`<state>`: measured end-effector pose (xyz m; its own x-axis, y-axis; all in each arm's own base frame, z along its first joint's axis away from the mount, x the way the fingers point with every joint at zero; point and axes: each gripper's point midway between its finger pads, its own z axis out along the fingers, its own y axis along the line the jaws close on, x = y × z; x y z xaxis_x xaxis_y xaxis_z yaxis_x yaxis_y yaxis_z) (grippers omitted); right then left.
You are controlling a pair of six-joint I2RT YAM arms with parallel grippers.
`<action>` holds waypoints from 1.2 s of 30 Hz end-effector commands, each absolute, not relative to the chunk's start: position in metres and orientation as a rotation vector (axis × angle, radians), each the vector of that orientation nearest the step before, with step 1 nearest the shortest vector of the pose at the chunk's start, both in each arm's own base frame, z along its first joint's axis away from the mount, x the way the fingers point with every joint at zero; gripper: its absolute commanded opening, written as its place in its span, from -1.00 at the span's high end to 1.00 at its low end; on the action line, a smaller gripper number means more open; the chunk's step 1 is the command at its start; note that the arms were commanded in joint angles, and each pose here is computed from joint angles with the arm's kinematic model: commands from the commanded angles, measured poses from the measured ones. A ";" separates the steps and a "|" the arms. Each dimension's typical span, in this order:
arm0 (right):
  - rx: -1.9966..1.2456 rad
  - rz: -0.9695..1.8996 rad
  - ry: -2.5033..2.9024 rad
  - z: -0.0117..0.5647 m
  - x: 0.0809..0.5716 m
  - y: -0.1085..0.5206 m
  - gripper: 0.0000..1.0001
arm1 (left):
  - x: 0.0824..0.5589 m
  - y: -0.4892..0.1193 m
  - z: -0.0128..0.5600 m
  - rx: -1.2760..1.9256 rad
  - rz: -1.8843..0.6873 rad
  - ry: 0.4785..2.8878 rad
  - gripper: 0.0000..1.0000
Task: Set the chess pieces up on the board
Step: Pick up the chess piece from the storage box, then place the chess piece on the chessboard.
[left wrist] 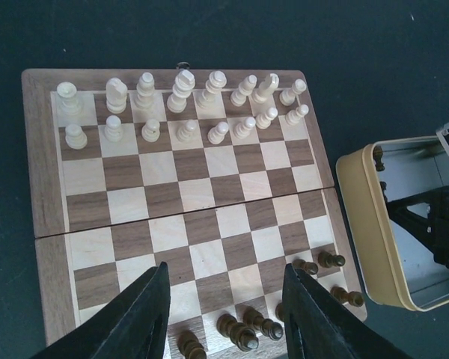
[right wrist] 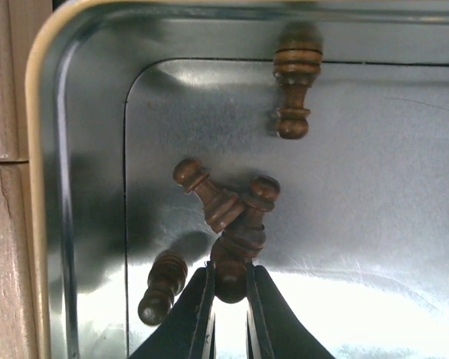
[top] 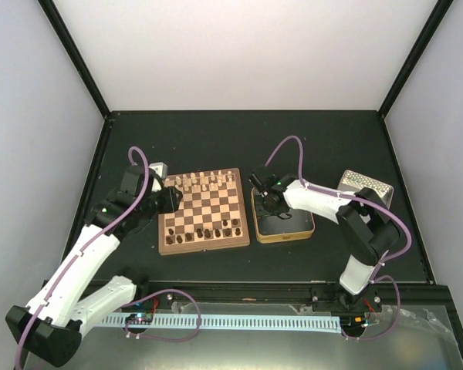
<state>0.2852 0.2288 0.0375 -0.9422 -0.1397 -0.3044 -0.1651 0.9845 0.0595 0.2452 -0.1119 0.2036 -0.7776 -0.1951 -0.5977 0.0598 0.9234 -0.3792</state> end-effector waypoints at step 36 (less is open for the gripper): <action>-0.913 0.538 2.654 0.102 0.210 0.489 0.91 | 0.194 -0.011 0.301 -0.455 -0.354 1.784 -0.07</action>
<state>0.2238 0.4766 0.1118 -0.7700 -0.4812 -0.4190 -0.6074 0.7539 0.2505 0.1982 -0.0219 0.2923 -0.2846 -0.4535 -0.8446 -0.0939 0.8900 -0.4463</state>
